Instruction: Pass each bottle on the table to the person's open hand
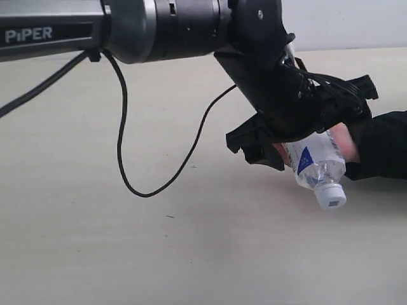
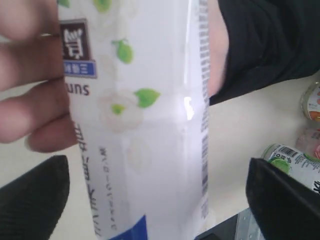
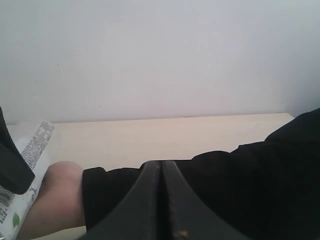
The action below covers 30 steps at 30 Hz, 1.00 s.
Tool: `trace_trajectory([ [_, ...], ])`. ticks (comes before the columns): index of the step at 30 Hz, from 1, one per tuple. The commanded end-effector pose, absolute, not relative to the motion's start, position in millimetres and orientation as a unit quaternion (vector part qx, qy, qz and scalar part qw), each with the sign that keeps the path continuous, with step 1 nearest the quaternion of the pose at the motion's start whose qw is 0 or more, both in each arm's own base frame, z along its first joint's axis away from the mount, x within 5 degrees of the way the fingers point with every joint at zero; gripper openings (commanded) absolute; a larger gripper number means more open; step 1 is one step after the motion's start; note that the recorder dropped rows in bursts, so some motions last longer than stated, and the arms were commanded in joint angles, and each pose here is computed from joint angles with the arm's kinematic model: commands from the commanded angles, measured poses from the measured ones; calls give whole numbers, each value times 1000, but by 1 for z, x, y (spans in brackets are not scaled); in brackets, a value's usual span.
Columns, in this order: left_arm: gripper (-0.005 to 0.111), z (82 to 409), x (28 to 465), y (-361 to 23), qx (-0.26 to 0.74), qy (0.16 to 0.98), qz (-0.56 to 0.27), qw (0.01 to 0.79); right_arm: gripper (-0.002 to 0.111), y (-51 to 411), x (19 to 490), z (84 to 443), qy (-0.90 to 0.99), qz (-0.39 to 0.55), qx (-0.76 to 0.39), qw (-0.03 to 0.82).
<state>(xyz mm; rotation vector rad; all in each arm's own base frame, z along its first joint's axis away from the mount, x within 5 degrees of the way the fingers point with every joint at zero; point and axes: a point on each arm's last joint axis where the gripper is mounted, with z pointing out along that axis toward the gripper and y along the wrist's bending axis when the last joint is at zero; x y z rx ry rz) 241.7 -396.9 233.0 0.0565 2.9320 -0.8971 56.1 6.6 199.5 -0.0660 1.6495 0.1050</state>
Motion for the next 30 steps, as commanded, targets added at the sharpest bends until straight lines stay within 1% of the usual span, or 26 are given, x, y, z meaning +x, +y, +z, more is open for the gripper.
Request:
trace_trajectory([
  [1,91,257,244,-378,39,959,-279,41,0,6,56,199,731,46,-28,681],
  [7,91,282,241,-356,96,960,-260,41,0,6,56,199,731,46,-28,681],
  [11,90,307,234,-348,153,947,-273,70,0,6,56,199,731,46,-28,681],
  [14,90,340,222,-332,227,926,-282,107,0,6,56,199,731,46,-28,681],
  [17,90,364,210,-316,281,910,-275,132,0,6,56,199,731,46,-28,681],
  [18,89,376,205,-305,297,905,-265,148,0,6,56,199,731,46,-28,681],
  [19,87,382,203,-300,306,903,-257,156,0,6,56,199,731,46,-28,681],
  [20,76,392,198,-290,317,901,-244,168,0,6,56,199,731,46,-28,681],
  [21,58,402,193,-280,321,899,-237,180,0,6,56,199,731,46,-28,681],
  [22,46,407,189,-274,321,898,-237,186,0,6,56,199,731,46,-28,681],
  [23,18,416,181,-263,321,894,-240,199,0,6,56,199,731,46,-28,681],
  [24,1,419,178,-257,319,892,-243,209,0,6,56,199,730,46,-28,682],
  [27,0,422,159,-228,313,876,-258,261,0,6,56,199,730,46,-28,682],
  [30,0,414,142,-202,312,846,-283,328,0,6,56,199,730,46,-28,682],
])
